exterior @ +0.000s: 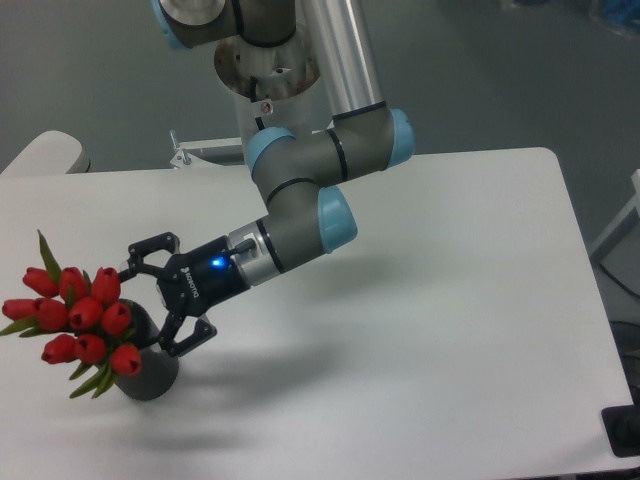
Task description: Insert the flowers into the vase
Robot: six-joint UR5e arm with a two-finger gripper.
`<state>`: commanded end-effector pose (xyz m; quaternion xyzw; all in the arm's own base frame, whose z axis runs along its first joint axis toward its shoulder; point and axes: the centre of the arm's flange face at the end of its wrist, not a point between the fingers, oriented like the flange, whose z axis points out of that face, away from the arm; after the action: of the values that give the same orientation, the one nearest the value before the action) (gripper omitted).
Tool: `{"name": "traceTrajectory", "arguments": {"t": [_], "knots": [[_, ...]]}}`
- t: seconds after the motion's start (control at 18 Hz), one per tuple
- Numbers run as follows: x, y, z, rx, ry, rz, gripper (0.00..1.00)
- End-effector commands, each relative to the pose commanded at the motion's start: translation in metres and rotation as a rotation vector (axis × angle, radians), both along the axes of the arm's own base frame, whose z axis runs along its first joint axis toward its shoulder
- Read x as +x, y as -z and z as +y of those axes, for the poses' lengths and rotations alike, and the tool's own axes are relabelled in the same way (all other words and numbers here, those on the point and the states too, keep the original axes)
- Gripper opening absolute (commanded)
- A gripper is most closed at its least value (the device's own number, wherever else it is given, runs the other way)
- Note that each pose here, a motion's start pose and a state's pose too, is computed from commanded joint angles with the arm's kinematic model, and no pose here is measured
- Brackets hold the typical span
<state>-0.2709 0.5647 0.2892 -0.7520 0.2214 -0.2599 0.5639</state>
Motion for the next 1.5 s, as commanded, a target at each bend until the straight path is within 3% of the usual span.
{"name": "traceTrajectory", "arguments": {"t": [0.17,0.44,0.61,0.83,1.0,1.28,1.5], "knots": [[-0.013,-0.004,-0.012,-0.045,-0.034,0.087,1.0],[-0.033,-0.008,-0.025,-0.024,-0.064,0.129,1.0],[-0.053,-0.035,-0.048,0.007,-0.115,0.173,1.0],[-0.086,-0.072,-0.082,-0.02,-0.206,0.317,1.0],[-0.114,-0.094,-0.099,-0.128,-0.282,0.469,1.0],[-0.149,-0.121,-0.099,-0.275,-0.358,0.664,1.0],[-0.184,-0.145,-0.096,-0.423,-0.425,0.865,1.0]]}}
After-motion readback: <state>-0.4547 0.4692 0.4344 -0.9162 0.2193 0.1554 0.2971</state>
